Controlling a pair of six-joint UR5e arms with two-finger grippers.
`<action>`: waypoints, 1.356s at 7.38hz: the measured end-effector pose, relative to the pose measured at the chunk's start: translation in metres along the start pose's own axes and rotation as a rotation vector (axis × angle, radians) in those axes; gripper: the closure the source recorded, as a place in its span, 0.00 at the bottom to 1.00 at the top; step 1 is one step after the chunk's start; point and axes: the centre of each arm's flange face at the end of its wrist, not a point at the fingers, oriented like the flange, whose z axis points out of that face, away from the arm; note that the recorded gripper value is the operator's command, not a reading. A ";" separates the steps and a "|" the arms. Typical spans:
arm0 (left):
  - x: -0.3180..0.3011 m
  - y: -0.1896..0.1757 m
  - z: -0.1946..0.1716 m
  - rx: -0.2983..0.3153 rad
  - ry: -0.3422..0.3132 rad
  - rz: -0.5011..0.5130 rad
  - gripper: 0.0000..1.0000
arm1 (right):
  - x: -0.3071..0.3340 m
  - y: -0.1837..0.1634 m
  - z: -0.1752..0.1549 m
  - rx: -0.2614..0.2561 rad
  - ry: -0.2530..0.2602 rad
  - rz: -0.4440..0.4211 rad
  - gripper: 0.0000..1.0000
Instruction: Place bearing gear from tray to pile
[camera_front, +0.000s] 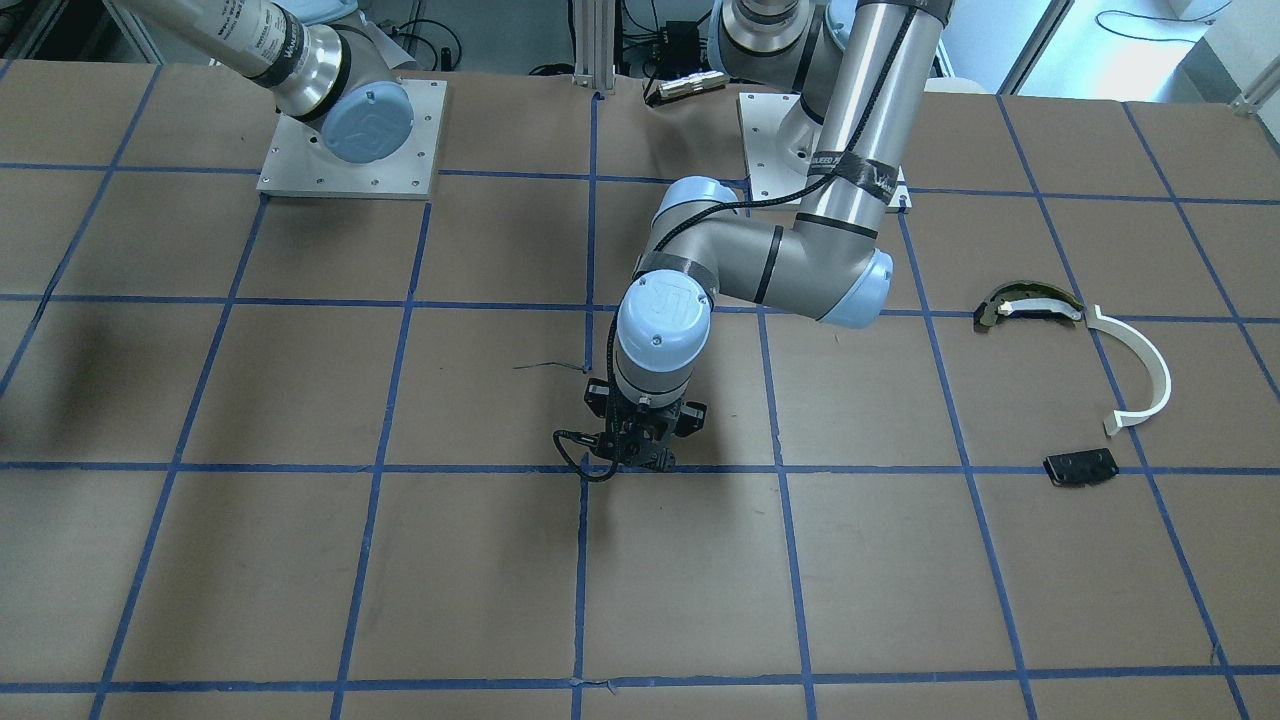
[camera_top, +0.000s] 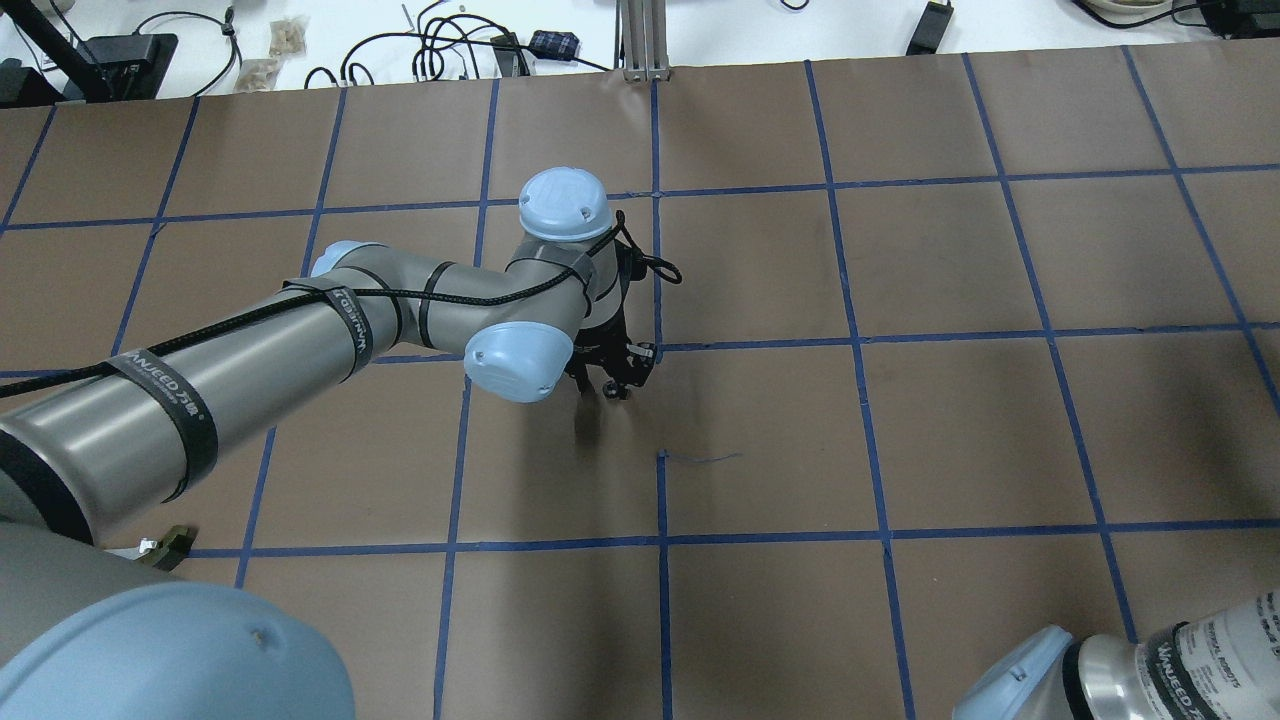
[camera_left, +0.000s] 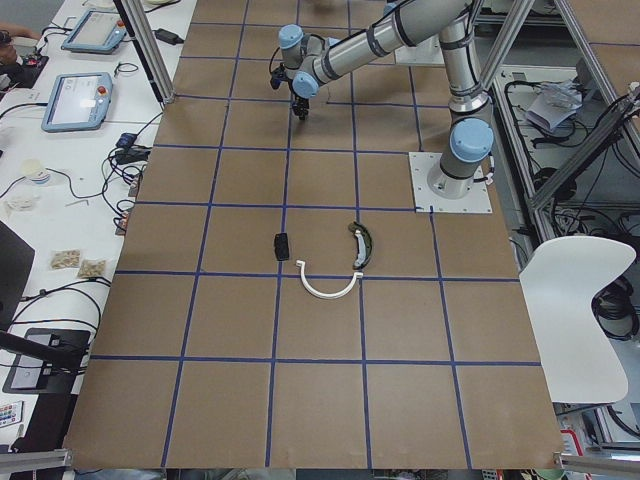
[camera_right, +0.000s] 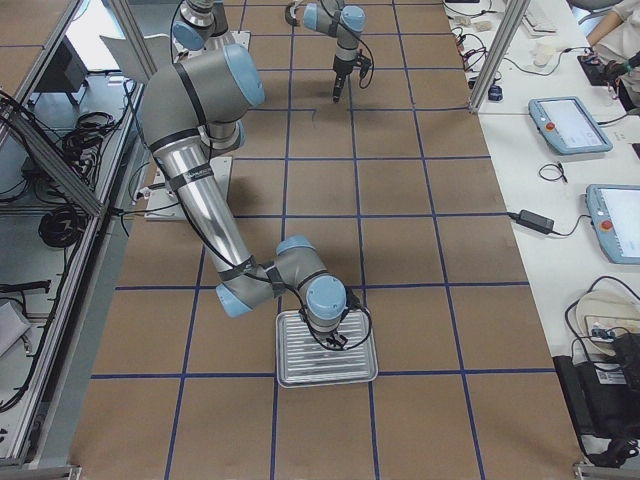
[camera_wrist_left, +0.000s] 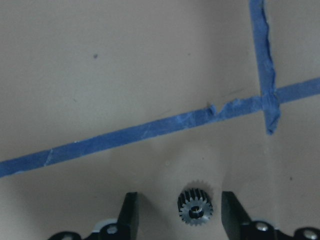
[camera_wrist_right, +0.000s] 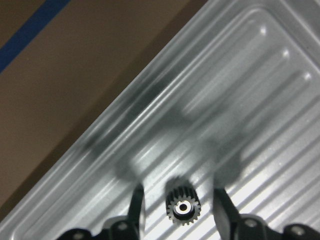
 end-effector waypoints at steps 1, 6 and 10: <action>0.000 0.000 -0.001 0.003 0.000 0.000 1.00 | 0.000 0.000 0.000 -0.004 0.000 0.000 1.00; -0.051 -0.015 -0.062 0.035 -0.002 -0.062 1.00 | -0.006 -0.017 -0.057 -0.020 0.057 0.022 1.00; -0.303 0.003 -0.145 0.006 -0.016 -0.126 1.00 | -0.051 -0.109 -0.108 -0.008 0.003 0.058 1.00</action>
